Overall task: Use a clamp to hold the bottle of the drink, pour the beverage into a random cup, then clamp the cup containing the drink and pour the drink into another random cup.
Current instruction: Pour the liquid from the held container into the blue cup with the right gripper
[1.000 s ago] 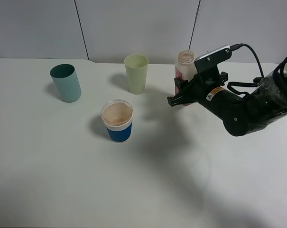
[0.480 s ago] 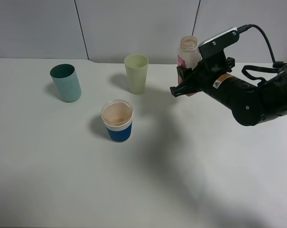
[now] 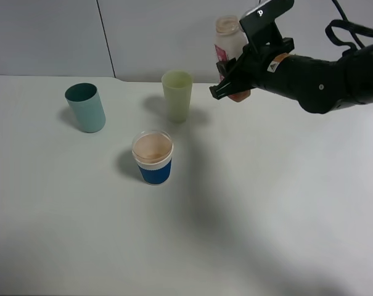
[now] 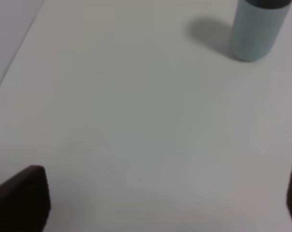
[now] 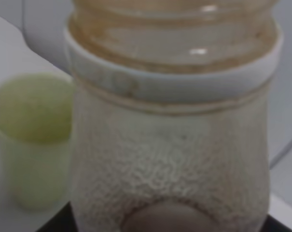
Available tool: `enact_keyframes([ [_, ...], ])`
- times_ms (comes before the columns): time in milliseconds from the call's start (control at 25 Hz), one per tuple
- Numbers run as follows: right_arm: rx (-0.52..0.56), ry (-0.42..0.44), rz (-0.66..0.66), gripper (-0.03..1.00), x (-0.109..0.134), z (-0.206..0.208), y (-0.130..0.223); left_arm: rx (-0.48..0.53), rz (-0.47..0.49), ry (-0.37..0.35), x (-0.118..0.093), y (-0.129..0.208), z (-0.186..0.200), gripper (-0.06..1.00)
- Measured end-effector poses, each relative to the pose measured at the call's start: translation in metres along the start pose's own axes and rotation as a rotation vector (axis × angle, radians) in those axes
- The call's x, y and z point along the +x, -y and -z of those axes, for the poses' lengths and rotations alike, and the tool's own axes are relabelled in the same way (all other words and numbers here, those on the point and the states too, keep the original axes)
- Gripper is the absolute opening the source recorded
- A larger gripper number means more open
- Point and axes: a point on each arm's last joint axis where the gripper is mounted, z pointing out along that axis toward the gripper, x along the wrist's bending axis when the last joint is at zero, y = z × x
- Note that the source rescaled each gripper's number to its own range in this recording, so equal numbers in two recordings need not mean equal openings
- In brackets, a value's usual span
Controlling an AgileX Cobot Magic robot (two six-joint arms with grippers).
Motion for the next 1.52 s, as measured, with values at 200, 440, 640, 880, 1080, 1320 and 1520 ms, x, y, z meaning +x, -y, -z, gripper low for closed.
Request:
enact_keyframes([
  [200,-0.003,-0.058,0.059,0.00,0.009,-0.007,-0.025,0.000,0.000,0.000,0.000,0.000,0.000,1.00],
  [440,-0.006,-0.130,0.143,0.00,0.022,-0.009,-0.042,0.000,0.000,0.000,0.000,0.000,0.000,1.00],
  [640,0.047,-0.207,0.233,0.00,0.034,-0.007,-0.039,0.000,0.000,0.000,0.000,0.000,0.000,1.00],
  [880,0.112,-0.292,0.340,0.00,0.048,-0.003,-0.033,0.000,0.000,0.000,0.000,0.000,0.000,1.00],
  [1080,0.159,-0.346,0.447,0.00,0.055,0.000,-0.029,0.000,0.000,0.000,0.000,0.000,0.000,1.00],
  [1320,0.191,-0.382,0.563,0.00,0.059,0.002,-0.024,0.000,0.000,0.000,0.000,0.000,0.000,1.00],
  [1520,0.179,-0.391,0.644,0.00,0.059,0.002,-0.024,0.000,0.000,0.000,0.000,0.000,0.000,1.00],
])
